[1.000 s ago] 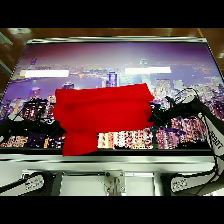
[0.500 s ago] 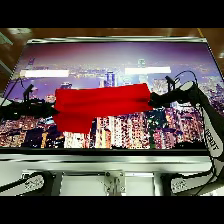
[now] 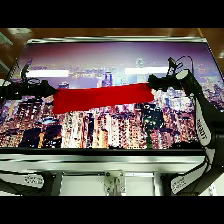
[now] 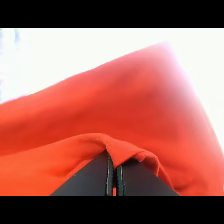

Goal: Fold the shirts.

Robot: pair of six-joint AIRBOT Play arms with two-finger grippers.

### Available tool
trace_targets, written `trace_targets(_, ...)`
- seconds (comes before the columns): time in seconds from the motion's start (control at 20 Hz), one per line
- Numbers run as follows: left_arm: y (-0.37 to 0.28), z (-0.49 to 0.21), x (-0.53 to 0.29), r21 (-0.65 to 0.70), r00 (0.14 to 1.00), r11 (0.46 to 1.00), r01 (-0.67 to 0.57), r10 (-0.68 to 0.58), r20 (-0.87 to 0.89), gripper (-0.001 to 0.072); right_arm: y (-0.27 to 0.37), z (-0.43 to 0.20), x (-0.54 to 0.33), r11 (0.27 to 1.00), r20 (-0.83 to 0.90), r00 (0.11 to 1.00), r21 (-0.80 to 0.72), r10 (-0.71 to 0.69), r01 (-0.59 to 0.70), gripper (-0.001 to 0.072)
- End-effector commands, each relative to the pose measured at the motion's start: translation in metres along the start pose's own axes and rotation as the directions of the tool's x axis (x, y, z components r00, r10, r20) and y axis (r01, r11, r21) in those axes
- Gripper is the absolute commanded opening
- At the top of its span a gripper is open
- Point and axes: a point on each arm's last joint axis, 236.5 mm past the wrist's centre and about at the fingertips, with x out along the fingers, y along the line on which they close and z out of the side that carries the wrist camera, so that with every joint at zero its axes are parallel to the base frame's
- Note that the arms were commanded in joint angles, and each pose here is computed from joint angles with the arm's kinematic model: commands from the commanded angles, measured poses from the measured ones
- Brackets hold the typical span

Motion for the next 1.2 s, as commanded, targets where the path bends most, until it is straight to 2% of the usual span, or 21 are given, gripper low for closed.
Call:
trace_targets(0.0,0.008,0.011,0.033,-0.047,0.999,0.998,0.043,-0.044,-0.02,0.0045,-0.006,0.003,0.028,1.0,0.018,1.0,0.03,-0.01,0.009,0.0067)
trace_targets(0.1,0.019,0.009,0.045,-0.067,0.999,0.997,0.033,-0.036,-0.031,0.0044,-0.014,-0.003,0.041,0.998,0.01,1.0,0.063,-0.021,0.02,0.0067)
trace_targets(0.2,0.03,0.01,0.048,-0.092,0.999,0.995,0.023,-0.025,-0.027,0.0046,-0.02,-0.004,0.045,0.997,0.007,0.999,0.07,-0.031,0.03,0.0097)
trace_targets(0.25,0.035,0.01,0.047,-0.12,0.999,0.993,0.019,-0.022,-0.025,0.0107,-0.022,-0.002,0.044,0.997,0.013,0.999,0.07,-0.033,0.032,0.0268)
trace_targets(0.3,0.038,0.011,0.045,-0.143,1.0,0.99,0.018,-0.021,-0.021,0.0343,-0.023,0.001,0.041,0.997,0.021,0.999,0.067,-0.034,0.033,0.0564)
trace_targets(0.35,0.04,0.012,0.041,-0.171,1.0,0.985,0.019,-0.023,-0.021,0.0481,-0.023,0.004,0.035,0.999,0.024,0.999,0.039,-0.033,0.032,0.0635)
trace_targets(0.55,0.034,0.009,0.017,-0.18,0.994,0.981,0.068,-0.083,-0.077,0.0497,-0.047,0.028,-0.005,0.995,0.071,0.993,-0.033,-0.095,0.097,0.0635)
trace_targets(0.7,0.016,-0.006,0.006,-0.167,0.977,0.979,0.116,-0.143,-0.159,0.0496,-0.07,0.018,-0.005,0.99,0.021,0.994,0.088,-0.11,0.108,0.0636)
trace_targets(0.8,-0.001,-0.019,0.001,-0.145,0.959,0.977,0.159,-0.188,-0.214,0.0494,-0.068,0.007,0.012,0.982,-0.014,0.998,0.182,-0.058,0.059,0.0681)
trace_targets(1.0,-0.023,-0.023,-0.002,-0.076,0.953,0.98,0.183,-0.196,-0.231,0.0494,-0.045,-0.009,0.045,0.936,-0.038,0.995,0.345,0.088,-0.07,0.068)
trace_targets(1.15,-0.042,-0.016,-0.002,-0.074,0.951,0.971,0.226,-0.237,-0.197,0.0494,-0.035,-0.026,0.057,0.925,-0.09,0.988,0.37,0.125,-0.084,0.0677)
